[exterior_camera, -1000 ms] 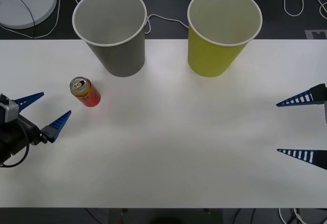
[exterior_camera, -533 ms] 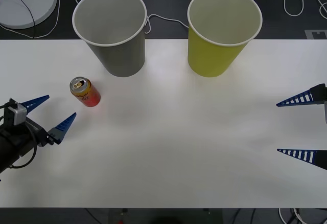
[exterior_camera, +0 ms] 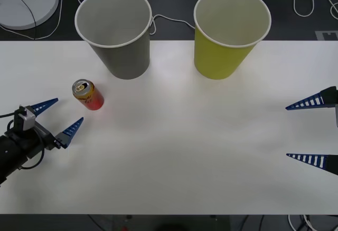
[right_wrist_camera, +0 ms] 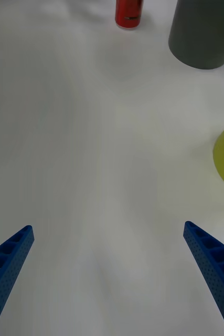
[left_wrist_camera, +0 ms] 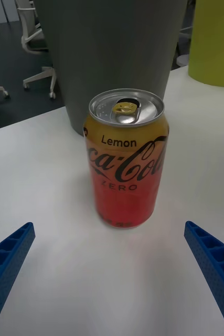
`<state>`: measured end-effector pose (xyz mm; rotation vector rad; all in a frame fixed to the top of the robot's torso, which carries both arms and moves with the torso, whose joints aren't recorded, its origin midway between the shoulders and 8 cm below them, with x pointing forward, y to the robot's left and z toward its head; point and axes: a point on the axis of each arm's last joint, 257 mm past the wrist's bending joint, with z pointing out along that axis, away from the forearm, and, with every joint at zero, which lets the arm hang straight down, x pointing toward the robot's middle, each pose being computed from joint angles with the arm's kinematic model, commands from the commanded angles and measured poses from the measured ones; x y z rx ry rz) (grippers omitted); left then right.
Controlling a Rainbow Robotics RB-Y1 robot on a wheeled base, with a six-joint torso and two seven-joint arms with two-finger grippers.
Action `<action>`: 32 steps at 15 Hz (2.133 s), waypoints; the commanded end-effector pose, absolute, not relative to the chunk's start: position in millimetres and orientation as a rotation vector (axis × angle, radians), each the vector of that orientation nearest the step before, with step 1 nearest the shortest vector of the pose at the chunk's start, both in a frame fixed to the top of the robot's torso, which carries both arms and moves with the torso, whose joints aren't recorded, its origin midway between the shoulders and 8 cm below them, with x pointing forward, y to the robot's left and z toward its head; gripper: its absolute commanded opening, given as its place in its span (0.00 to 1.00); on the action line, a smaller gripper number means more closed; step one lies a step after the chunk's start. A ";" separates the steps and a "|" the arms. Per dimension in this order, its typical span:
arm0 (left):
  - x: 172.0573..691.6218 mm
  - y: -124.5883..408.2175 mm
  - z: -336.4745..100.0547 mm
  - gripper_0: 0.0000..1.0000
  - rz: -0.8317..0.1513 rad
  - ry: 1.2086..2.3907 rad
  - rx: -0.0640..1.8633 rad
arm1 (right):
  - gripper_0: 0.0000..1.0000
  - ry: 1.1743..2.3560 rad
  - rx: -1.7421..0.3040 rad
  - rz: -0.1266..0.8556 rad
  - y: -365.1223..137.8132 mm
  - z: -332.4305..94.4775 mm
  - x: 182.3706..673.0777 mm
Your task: Put the can into the green bin and the plastic bottle into the gray bin
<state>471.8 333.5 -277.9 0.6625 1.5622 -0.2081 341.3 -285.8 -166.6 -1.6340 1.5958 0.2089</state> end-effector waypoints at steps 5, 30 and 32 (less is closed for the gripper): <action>496.2 328.8 -277.4 1.00 -0.224 1.538 0.669 | 1.00 1.596 -1.634 0.209 -285.8 -166.6 341.3; 535.1 270.9 -268.6 1.00 -0.239 1.515 0.726 | 1.00 1.596 -1.634 0.209 -285.8 -166.6 341.3; 535.9 270.6 -268.4 0.70 -0.236 1.517 0.735 | 1.00 1.596 -1.634 0.209 -285.8 -166.6 341.3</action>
